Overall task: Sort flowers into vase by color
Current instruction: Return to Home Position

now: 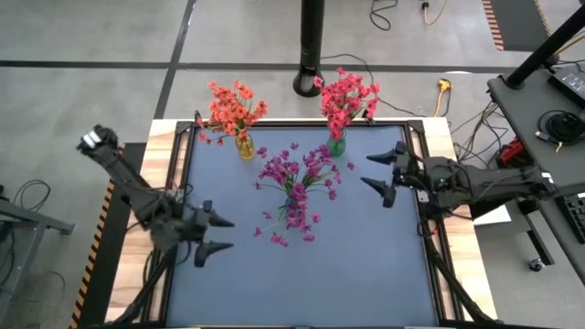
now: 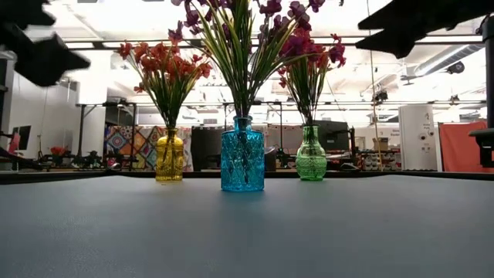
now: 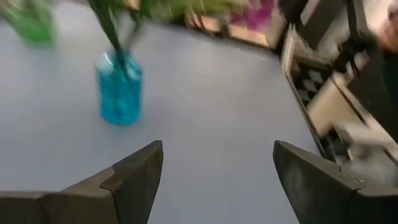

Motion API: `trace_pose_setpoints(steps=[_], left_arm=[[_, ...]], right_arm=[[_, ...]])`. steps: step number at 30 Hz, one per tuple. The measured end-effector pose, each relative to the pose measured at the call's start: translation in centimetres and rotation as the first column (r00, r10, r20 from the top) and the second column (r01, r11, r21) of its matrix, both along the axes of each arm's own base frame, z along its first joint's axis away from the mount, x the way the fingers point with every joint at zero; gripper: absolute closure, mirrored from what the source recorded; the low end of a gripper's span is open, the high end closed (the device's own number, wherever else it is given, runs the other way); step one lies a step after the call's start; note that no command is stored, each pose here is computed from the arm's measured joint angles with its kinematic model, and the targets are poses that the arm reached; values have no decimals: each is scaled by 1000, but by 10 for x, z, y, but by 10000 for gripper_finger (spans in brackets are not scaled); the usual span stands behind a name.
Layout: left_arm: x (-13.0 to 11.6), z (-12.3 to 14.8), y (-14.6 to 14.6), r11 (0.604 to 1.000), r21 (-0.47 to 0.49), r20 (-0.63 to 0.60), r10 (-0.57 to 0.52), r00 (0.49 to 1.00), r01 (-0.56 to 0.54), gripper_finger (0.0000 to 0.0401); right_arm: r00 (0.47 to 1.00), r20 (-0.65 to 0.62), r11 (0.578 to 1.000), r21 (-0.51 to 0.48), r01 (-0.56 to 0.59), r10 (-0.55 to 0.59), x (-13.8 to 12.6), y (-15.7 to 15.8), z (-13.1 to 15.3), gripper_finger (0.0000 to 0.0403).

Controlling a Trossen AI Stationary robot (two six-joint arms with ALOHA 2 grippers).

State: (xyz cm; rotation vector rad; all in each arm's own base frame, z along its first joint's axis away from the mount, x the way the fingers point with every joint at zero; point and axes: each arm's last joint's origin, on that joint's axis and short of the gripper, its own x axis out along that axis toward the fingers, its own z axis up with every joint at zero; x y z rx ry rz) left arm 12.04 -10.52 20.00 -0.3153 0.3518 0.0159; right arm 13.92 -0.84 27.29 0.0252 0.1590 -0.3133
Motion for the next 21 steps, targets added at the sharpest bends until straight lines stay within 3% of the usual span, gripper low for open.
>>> trace_pose_setpoints(steps=[4, 7, 12, 14, 17, 21], left_arm=[[-13, 5, -8, 990, 52, 112, 122, 986, -129, 114], [-17, 4, -15, 995, 20, 126, 90, 988, -94, 114], [-17, -16, -22, 964, 265, 62, -47, 997, 29, 114], [-17, -21, -20, 953, 303, 61, -27, 998, 7, 114], [-16, -21, -14, 913, 389, 139, 78, 987, -126, 114], [-19, -23, -7, 860, 503, 136, 24, 990, -90, 114]], right_arm=[[997, 58, 998, -17, -53, 54, -9, 7, -3, 78], [994, 67, 996, -18, -87, 88, -13, 11, -10, 78], [978, 126, 985, -70, -156, 163, -13, 19, -33, 78], [967, 175, 982, -76, -175, 186, -15, 21, -40, 78], [947, 239, 976, -94, -198, 216, -19, 22, -46, 78], [932, 276, 971, -105, -215, 236, -25, 21, -50, 78]])
